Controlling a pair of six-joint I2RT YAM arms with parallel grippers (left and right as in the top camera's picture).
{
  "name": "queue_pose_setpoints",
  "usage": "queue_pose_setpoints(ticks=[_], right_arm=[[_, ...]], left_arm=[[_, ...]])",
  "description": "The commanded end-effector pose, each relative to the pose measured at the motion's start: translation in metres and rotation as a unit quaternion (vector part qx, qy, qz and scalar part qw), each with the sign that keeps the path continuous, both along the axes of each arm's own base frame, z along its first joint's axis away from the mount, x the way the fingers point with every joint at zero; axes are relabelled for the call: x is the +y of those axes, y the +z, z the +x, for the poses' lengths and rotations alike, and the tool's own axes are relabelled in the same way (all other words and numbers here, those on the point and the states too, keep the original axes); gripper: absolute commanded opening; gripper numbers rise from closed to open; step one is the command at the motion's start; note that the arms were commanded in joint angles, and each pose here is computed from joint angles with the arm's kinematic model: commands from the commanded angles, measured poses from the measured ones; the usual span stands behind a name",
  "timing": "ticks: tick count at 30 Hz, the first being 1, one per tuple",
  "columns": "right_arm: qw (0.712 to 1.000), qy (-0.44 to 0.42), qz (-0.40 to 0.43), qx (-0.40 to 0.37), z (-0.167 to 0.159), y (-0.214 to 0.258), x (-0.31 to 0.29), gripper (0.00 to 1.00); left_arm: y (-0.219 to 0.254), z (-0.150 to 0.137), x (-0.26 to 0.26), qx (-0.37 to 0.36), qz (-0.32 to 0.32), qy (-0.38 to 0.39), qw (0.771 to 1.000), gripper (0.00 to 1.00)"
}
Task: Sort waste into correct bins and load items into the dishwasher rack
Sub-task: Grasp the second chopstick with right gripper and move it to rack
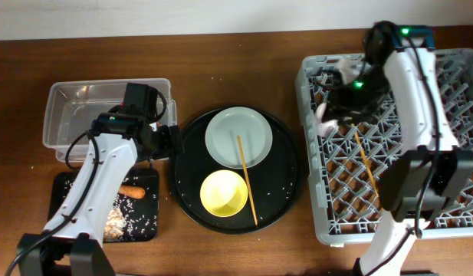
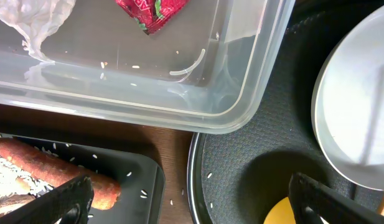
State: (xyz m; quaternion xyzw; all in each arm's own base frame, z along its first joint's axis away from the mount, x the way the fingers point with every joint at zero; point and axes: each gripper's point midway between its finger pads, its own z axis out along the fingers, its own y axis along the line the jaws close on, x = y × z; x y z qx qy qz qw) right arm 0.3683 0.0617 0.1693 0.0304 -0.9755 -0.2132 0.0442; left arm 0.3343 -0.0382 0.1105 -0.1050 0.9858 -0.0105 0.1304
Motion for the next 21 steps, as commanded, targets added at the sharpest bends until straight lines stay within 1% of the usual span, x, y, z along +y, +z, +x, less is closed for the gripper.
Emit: queue_pose_setpoints(ticks=[1,2,4,5,6,8,9,10,11,13,14,15,16,18,20,21], right_arm=[[0.994,0.066,0.076,-0.032,-0.002,0.017,0.076,0.73],[0.992,0.091,0.078,-0.042,-0.004,0.017,0.094,0.92],[0.989,0.118,0.076,-0.046,-0.010,0.015,0.122,0.98],[0.989,0.121,0.070,-0.042,-0.013,0.012,0.134,0.98],[0.991,0.115,0.053,-0.035,-0.014,0.007,0.141,0.98],[0.994,0.100,-0.010,-0.035,-0.013,-0.010,0.154,0.98],[0.993,0.103,-0.031,-0.042,-0.012,-0.017,0.159,0.96],[0.992,0.106,-0.044,-0.048,-0.011,-0.021,0.162,0.89],[0.989,0.114,-0.071,-0.058,-0.009,-0.030,0.169,0.77],[0.983,0.133,-0.104,-0.070,-0.009,-0.047,0.178,0.64],[0.980,0.142,-0.115,-0.073,-0.011,-0.053,0.182,0.60],[0.979,0.149,-0.119,-0.073,-0.013,-0.061,0.187,0.59],[0.977,0.154,-0.126,-0.075,-0.011,-0.073,0.190,0.55],[0.978,0.138,-0.142,-0.070,-0.008,-0.089,0.188,0.54],[0.978,0.135,-0.143,-0.070,-0.004,-0.110,0.190,0.51],[0.978,0.134,-0.142,-0.073,-0.003,-0.117,0.191,0.47]], left_arm=[[0.005,0.001,0.001,-0.007,-0.001,0.003,1.000,0.99],[0.005,0.001,0.001,-0.007,-0.001,0.003,1.000,0.99],[0.005,0.001,0.001,-0.007,-0.001,0.003,1.000,0.99],[0.005,0.001,0.001,-0.007,-0.001,0.002,1.000,0.99],[0.005,0.001,0.001,-0.007,-0.001,0.003,1.000,0.99],[0.005,0.000,0.001,-0.007,-0.001,0.002,1.000,0.99],[0.005,0.000,0.001,-0.007,-0.001,0.002,1.000,0.99],[0.005,0.000,0.001,-0.007,-0.001,0.002,1.000,0.99],[0.005,0.000,0.001,-0.007,-0.001,0.002,1.000,0.99],[0.005,0.000,0.001,-0.007,-0.001,0.002,1.000,0.99],[0.005,0.000,0.001,-0.007,-0.001,0.002,1.000,0.99],[0.005,0.001,0.001,-0.008,-0.001,0.002,1.000,0.99],[0.005,0.000,0.001,-0.007,-0.001,0.002,1.000,0.99],[0.005,0.000,0.001,-0.007,-0.001,0.002,1.000,0.99],[0.005,0.000,0.001,-0.007,-0.001,0.002,1.000,0.99],[0.005,0.000,0.001,-0.007,-0.001,0.002,1.000,0.99]])
